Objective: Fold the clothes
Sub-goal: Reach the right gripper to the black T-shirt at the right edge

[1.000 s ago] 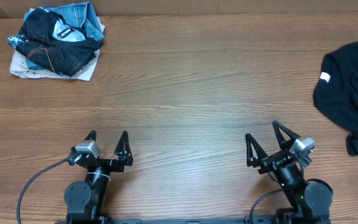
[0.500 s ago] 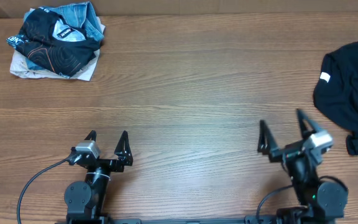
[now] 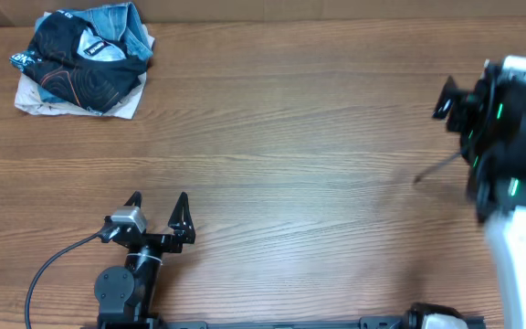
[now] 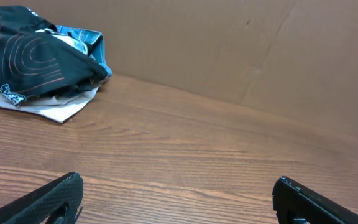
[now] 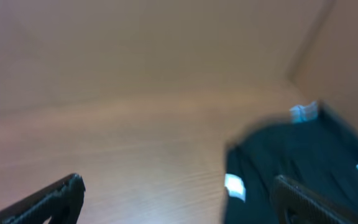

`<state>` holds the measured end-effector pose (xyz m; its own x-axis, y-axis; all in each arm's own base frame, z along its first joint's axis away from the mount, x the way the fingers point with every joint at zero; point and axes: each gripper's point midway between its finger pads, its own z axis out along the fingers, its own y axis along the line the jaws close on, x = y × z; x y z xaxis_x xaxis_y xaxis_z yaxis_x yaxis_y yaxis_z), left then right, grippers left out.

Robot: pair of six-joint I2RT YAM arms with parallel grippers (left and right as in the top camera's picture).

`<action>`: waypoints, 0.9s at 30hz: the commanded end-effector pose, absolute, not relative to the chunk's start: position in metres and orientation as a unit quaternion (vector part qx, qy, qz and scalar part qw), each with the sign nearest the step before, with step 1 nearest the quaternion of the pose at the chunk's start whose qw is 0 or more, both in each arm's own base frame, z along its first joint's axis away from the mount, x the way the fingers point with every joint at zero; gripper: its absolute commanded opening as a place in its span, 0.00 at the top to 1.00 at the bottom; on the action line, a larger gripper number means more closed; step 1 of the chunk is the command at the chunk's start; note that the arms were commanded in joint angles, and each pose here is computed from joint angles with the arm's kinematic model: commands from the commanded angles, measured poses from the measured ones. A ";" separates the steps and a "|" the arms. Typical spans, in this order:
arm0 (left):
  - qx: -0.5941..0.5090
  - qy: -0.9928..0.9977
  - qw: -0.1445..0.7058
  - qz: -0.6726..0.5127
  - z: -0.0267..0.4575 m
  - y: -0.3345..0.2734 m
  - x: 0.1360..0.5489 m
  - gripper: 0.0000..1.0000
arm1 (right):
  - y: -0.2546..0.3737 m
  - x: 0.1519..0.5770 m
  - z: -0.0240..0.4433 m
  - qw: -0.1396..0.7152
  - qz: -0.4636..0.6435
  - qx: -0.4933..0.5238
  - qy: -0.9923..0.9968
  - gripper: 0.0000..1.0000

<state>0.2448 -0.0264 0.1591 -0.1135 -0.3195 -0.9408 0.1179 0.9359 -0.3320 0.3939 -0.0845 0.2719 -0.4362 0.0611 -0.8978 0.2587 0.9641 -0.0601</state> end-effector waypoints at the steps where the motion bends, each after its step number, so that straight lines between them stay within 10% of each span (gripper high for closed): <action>1: -0.063 0.726 0.667 -0.155 0.159 -0.025 0.245 0.00 | -0.126 0.420 0.254 0.457 -0.113 0.127 0.873 0.00; 27: -0.063 0.726 0.667 -0.155 0.159 -0.025 0.245 0.00 | -0.211 0.415 0.119 0.257 -0.113 0.201 0.938 0.00</action>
<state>0.2448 -0.0263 0.1591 -0.1133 -0.3195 -0.9408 0.1175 0.9359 -0.3320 0.4120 -0.2020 0.1115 -0.8017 0.3128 -0.5093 0.4242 0.8981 -0.1162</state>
